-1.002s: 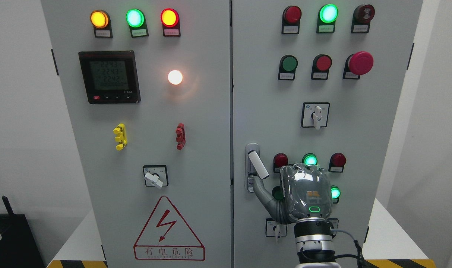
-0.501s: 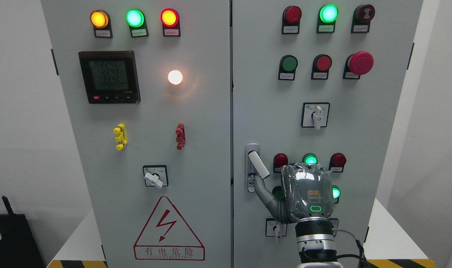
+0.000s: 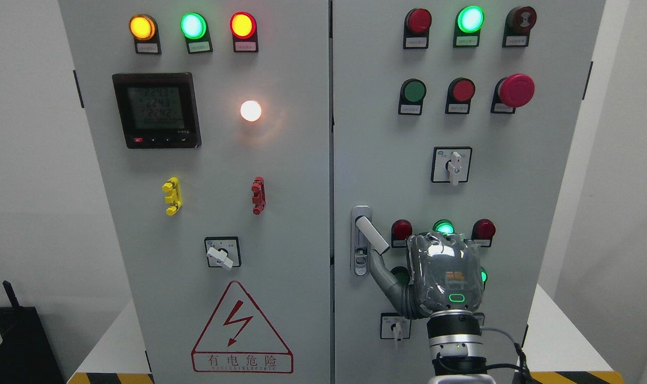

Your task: Release door handle

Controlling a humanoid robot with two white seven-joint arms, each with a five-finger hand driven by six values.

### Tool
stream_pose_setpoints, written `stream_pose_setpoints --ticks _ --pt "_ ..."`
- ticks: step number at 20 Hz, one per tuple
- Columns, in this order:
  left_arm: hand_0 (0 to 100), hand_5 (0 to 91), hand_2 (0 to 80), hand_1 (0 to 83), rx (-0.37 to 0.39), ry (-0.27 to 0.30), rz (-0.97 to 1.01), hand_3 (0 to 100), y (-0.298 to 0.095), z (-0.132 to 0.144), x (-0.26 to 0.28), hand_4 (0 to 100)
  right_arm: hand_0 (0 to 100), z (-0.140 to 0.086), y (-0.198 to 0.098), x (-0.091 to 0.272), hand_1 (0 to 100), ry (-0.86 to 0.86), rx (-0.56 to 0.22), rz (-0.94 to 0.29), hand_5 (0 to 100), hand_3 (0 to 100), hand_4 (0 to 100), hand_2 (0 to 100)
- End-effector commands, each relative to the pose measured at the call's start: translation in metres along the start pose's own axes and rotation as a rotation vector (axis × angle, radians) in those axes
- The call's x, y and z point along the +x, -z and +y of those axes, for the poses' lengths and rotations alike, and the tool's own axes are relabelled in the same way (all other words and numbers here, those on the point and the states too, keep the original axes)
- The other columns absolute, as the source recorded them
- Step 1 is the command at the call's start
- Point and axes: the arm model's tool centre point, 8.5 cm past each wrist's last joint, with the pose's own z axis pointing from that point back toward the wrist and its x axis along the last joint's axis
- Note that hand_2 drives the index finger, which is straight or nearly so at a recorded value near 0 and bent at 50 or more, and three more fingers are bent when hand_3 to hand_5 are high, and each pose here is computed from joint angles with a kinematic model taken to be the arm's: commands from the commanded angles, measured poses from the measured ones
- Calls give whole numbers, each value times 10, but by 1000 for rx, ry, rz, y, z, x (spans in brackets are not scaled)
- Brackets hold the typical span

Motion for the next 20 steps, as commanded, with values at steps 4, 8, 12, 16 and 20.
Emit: stream_pose_setpoints --ticks 4,8,12,16,20 --pt "120 0 0 389 4 -13 20 0 -1 1 -6 0 356 -2 2 -6 112 -4 -8 14 902 1000 911 969" --pt "120 0 0 389 4 -14 22 0 -1 1 -6 0 356 -3 3 -6 114 -6 -11 15 902 1000 911 966" --pt "120 0 0 389 4 -14 22 0 -1 1 -6 0 357 -4 3 -7 114 -6 -13 17 903 1000 911 967" --pt "120 0 0 389 4 -14 22 0 -1 1 -6 0 357 -7 6 -7 115 -6 -20 17 903 1000 912 965" --pt "120 0 0 389 4 -14 23 0 -1 1 -7 0 357 -8 8 -7 118 -4 -25 20 903 1000 911 964"
